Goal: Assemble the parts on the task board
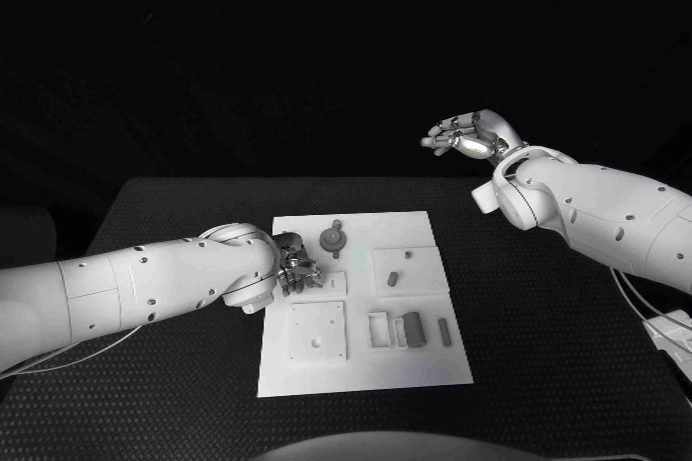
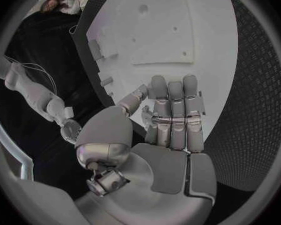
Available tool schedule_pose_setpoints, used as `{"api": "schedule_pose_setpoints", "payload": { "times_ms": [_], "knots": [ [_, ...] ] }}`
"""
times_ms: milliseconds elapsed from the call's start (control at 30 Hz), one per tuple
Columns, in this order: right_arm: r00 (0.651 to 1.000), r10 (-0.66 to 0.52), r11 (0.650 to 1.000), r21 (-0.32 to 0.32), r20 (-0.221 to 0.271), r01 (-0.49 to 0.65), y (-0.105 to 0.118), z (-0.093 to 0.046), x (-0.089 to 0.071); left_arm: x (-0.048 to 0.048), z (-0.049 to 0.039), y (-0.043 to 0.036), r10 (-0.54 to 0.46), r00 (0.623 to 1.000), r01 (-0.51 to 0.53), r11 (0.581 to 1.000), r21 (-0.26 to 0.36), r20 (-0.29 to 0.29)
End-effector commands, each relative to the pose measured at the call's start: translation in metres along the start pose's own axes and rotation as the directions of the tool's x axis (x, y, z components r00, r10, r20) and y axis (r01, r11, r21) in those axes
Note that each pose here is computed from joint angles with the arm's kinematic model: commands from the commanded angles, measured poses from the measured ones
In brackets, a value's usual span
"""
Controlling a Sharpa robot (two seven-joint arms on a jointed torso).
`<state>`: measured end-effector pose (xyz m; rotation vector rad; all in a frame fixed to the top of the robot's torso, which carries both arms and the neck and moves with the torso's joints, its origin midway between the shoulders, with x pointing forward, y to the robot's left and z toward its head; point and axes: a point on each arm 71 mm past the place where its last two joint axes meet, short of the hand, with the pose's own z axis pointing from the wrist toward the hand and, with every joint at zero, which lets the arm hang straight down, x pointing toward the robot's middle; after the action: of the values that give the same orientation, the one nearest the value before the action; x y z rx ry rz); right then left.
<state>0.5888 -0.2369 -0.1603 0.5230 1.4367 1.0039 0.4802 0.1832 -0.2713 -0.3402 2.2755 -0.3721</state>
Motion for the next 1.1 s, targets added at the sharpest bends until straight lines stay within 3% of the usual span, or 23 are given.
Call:
{"api": "schedule_pose_setpoints", "payload": {
  "times_ms": [33,1100],
  "knots": [
    [1.000,0.006,1.000,-0.008,-0.014,-0.006,0.0010,0.0003,0.0011,0.0015,0.0003,-0.0012,0.015,1.000,-0.015,1.000,0.001,-0.011],
    [1.000,0.009,1.000,-0.008,-0.021,-0.009,0.0016,0.0005,0.0027,0.0026,0.0017,-0.0098,0.086,0.996,-0.086,0.996,0.014,0.015]
  ]
}}
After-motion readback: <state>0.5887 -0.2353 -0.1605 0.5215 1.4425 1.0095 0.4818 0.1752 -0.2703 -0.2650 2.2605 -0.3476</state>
